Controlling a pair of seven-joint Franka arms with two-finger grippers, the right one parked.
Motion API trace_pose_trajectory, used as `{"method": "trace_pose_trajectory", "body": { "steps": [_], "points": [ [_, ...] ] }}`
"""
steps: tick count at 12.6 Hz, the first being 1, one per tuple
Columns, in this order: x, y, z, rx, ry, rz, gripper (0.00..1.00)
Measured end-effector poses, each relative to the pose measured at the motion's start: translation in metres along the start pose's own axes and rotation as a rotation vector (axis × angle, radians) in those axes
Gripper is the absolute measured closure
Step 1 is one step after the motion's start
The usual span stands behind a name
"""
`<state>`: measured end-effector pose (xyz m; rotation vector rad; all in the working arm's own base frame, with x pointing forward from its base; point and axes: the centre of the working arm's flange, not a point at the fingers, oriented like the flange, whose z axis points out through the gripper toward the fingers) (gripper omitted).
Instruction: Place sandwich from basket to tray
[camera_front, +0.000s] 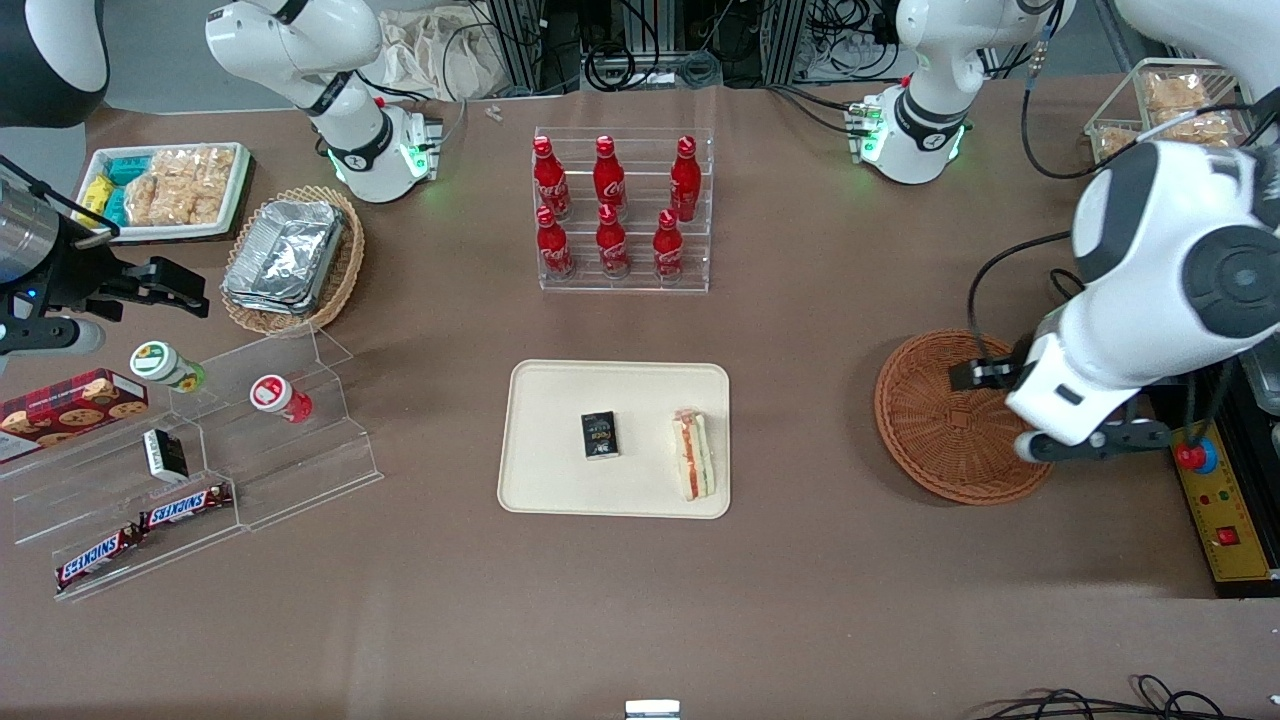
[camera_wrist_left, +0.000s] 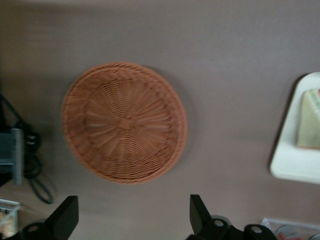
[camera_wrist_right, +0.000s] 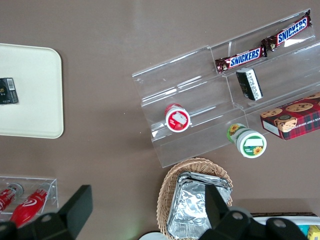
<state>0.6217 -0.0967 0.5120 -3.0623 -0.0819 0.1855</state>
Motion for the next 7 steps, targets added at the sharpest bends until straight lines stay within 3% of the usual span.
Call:
{"method": "trace_pose_trajectory", "body": {
  "steps": [3, 7],
  "points": [
    [-0.019, -0.042, 0.000, -0.044, 0.028, 0.091, 0.00],
    [-0.032, -0.052, 0.004, -0.048, 0.048, 0.141, 0.00]
  ]
}}
